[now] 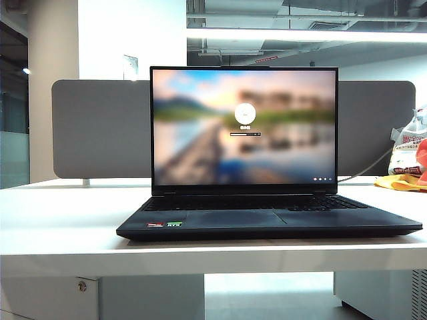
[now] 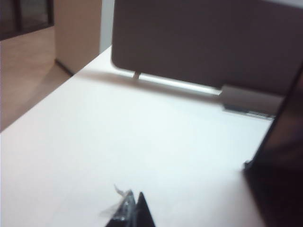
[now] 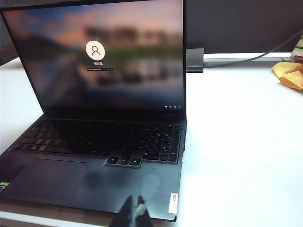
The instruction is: Open the lid of the laptop and use the keypad to enter the password "123".
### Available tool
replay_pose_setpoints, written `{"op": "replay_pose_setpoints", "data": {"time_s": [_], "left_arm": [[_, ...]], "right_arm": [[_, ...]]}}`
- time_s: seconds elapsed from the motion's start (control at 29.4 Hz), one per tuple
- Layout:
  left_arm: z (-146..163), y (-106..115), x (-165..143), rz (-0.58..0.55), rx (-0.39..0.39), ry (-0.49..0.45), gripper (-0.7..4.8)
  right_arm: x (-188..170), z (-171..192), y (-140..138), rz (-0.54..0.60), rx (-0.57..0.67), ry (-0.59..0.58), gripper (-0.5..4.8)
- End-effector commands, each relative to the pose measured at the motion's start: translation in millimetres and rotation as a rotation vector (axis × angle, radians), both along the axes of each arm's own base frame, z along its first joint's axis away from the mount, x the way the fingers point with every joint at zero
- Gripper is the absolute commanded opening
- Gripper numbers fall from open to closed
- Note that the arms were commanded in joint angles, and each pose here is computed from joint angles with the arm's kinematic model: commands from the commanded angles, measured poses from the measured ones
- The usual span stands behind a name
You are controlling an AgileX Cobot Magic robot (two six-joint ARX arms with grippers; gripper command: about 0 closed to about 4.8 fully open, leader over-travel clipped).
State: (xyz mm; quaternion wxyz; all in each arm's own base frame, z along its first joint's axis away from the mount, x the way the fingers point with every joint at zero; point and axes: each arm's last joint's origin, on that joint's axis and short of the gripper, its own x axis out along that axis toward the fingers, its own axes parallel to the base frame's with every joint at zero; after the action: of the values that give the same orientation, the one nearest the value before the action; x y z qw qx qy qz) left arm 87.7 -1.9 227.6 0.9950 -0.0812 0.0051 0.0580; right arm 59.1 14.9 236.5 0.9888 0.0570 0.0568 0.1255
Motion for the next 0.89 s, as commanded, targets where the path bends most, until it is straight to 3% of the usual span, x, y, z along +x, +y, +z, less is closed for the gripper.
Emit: {"op": "replay_pose_setpoints", "data": {"time_s": [0.03, 0.41, 0.68, 0.89], "left_arm": [[-10.0, 3.4, 3.8, 0.036, 0.001, -0.025, -0.06], [-42.1, 15.1, 3.0, 0.159, 0.027, -0.031, -0.05], [-60.0, 13.4, 8.7, 0.067, 0.045, -0.024, -0.05], [-62.7, 11.4, 9.3, -0.007, 0.104, -0.004, -0.06]], "right_arm": [[-0.5, 2.8, -0.1, 0.001, 0.006, -0.017, -0.08], [-0.5, 2.7, -0.1, 0.001, 0.006, -0.017, -0.08], [-0.5, 2.4, -0.1, 0.001, 0.005, -0.013, -0.09], [-0.5, 2.4, -0.1, 0.001, 0.005, -0.013, -0.08]]}}
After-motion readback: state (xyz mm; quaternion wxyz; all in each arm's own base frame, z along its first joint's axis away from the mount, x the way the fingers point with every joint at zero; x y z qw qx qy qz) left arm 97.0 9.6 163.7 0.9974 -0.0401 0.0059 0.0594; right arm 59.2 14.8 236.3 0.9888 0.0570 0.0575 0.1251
